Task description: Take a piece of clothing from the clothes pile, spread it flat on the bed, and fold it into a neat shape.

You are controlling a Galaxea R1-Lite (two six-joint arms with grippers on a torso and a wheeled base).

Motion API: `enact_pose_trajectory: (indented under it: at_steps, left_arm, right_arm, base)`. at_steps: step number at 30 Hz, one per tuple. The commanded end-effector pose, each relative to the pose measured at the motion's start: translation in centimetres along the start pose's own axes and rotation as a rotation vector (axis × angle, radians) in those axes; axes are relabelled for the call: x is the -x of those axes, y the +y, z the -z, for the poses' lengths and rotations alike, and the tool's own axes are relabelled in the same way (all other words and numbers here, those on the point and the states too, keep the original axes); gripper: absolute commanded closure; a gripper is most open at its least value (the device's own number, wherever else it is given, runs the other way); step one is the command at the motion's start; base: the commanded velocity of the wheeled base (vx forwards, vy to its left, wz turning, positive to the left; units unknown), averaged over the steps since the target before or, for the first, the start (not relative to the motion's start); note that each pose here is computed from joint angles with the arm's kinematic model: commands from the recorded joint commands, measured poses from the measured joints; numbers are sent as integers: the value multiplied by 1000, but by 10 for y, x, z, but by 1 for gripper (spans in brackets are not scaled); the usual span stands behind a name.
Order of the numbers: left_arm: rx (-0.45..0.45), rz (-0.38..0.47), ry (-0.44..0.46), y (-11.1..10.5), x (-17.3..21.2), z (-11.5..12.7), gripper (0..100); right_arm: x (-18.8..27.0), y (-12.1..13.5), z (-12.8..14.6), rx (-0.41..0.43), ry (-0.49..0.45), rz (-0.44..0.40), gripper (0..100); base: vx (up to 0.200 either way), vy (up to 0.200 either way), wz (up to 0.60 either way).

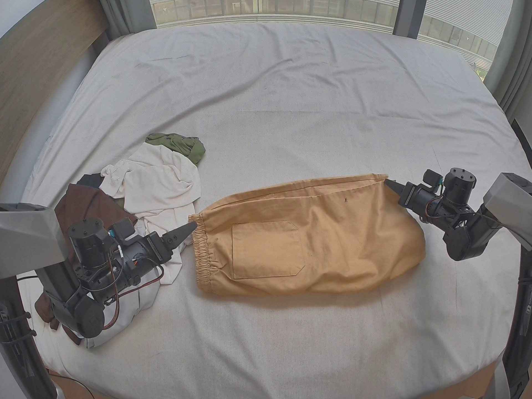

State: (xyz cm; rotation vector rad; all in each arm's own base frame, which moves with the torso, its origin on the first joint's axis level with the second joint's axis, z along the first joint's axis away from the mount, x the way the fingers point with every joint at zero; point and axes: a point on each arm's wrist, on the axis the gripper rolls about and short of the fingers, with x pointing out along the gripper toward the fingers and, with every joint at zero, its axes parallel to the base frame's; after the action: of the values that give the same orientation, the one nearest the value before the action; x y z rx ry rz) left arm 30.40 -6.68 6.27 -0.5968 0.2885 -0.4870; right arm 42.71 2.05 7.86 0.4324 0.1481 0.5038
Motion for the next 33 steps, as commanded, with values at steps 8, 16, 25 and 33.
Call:
enact_pose_trajectory:
  at_steps: [8, 16, 25, 33]
  left_arm:
    - [1, -1, 2, 1, 0, 1, 0]
    - [4, -7, 7, 2, -1, 2, 0]
    - [3, -5, 7, 2, -1, 2, 0]
    - [2, -5, 7, 2, -1, 2, 0]
  right_arm:
    - [-4, 12, -28, 34, -56, -30, 100]
    - [-11, 12, -38, 42, -74, -33, 100]
    - [-23, 7, -34, 31, -54, -29, 100]
    - [-31, 0, -32, 30, -54, -24, 100]
  base:
    - [0, 0, 0]
    - [0, 0, 0]
    - [0, 0, 0]
    - [0, 0, 0]
